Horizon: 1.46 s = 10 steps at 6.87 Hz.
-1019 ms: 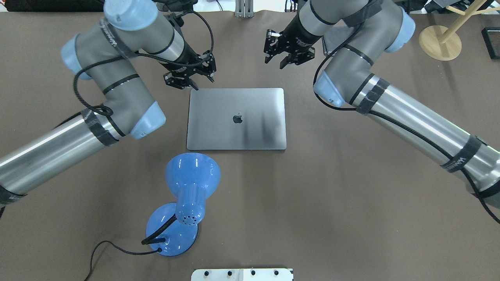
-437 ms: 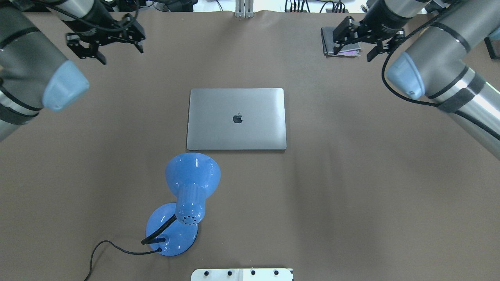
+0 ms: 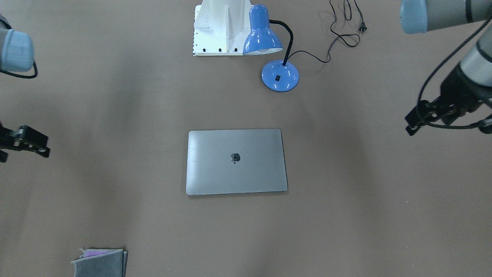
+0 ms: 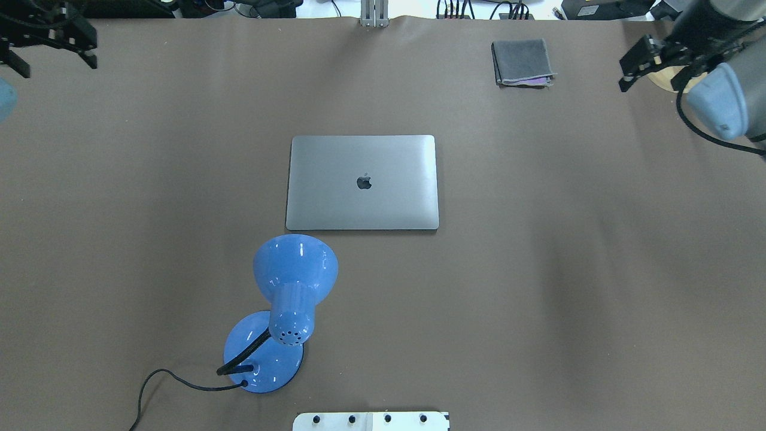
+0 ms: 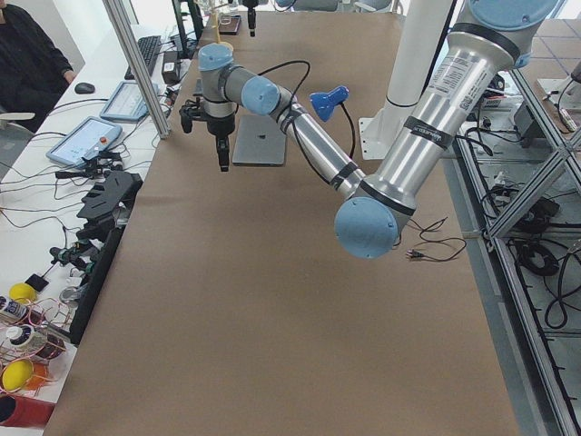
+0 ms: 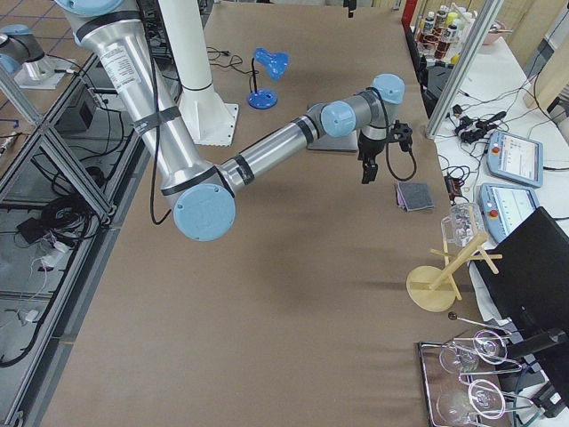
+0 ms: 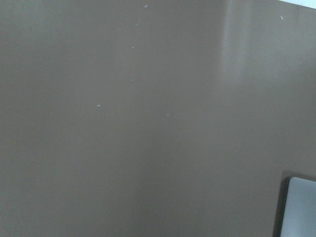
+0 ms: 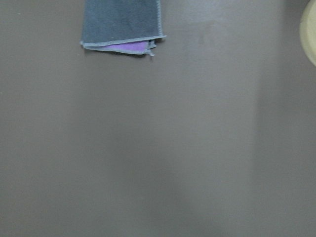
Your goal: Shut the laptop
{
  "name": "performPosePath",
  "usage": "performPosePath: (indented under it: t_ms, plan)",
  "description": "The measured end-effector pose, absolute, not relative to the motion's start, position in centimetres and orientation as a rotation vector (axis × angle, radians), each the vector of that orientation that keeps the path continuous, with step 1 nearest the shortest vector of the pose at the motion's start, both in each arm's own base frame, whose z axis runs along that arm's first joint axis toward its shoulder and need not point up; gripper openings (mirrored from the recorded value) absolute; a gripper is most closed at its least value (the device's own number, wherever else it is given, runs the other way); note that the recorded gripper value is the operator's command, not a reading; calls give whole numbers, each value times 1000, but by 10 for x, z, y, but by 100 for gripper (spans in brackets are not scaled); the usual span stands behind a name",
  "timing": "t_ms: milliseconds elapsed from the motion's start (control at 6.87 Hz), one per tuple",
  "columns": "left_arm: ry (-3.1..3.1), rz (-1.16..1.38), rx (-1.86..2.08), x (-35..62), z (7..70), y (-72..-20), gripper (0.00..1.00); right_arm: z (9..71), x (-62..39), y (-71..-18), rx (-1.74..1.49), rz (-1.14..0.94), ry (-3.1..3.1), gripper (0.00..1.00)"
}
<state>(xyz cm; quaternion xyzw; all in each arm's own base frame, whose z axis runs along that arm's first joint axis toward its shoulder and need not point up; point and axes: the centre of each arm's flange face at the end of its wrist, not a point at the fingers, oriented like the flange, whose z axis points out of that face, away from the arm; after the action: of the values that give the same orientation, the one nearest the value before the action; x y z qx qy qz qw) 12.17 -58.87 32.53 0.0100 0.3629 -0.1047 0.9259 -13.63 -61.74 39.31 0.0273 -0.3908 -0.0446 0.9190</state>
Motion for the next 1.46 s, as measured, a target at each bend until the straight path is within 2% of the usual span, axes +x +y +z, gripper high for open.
performPosePath:
  t_ms: [437,1019,1456]
  plan:
    - [796,-111,-17,22,434,-557,99,501,-52,-599,11,-117,-792,100]
    - [796,-77,-40,-14,491,-541,99,576,-38,-579,-16,-97,-697,100]
    - [807,-73,-73,-37,556,-537,98,590,-26,-569,-19,-81,-749,100]
